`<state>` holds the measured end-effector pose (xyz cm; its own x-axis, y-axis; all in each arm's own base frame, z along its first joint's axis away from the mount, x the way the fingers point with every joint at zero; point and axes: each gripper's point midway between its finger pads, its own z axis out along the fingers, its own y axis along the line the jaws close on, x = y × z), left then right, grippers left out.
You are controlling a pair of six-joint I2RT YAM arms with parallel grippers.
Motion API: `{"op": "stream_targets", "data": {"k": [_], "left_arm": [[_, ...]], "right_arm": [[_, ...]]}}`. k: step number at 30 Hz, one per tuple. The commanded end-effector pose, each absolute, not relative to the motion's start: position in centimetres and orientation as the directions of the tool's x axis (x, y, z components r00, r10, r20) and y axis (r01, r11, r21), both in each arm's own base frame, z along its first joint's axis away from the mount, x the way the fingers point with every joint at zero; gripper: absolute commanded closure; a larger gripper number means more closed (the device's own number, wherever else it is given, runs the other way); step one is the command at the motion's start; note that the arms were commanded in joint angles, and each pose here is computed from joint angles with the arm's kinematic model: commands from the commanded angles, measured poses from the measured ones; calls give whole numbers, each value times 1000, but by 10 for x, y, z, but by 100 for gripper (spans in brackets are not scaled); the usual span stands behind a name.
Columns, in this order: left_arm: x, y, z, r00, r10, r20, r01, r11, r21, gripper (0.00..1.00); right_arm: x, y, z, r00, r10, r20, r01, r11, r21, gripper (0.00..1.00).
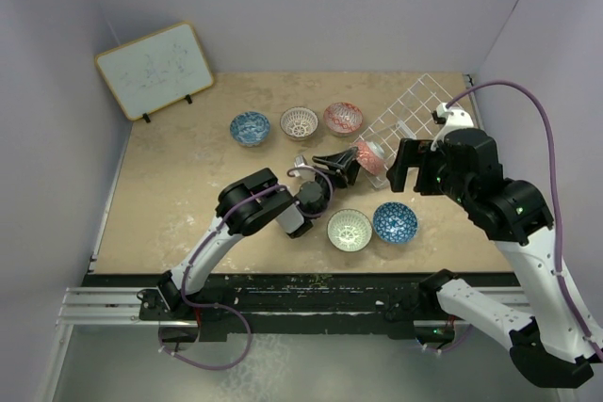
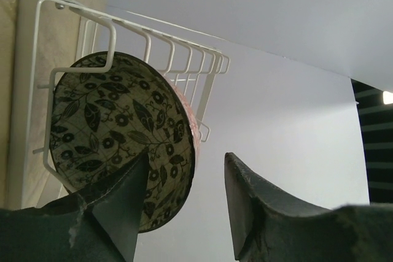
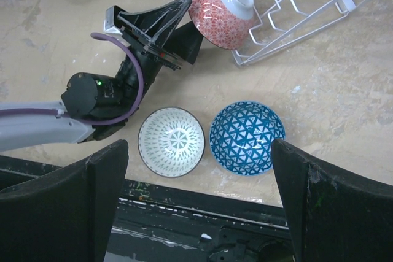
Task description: Load the bowls into the dish rack
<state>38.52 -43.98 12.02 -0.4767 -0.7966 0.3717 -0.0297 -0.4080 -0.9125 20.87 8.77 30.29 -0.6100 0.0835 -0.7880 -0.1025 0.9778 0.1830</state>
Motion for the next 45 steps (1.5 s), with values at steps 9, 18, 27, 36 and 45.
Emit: {"op": "stream_targets", "data": {"k": [9, 18, 27, 36, 45], "left_arm": [[372, -417, 147, -520, -759, 391, 15, -466, -884, 36], [366, -404, 153, -531, -781, 328, 35, -407, -913, 18], [350, -378, 174, -559, -805, 200, 99, -304, -948, 1], [318, -363, 217, -660, -750, -41, 217, -138, -966, 1], [269, -360, 243, -710, -531, -463, 385, 258, -886, 1]], "right_arm": [[213, 94, 309, -585, 98, -805, -126, 970, 210, 0], [211, 94, 315, -574, 102, -813, -138, 966, 219, 0], [208, 96, 324, -557, 111, -823, -157, 959, 236, 0], [208, 98, 344, -528, 128, -839, -173, 952, 253, 0], [200, 88, 374, -477, 144, -867, -165, 954, 249, 0]]}}
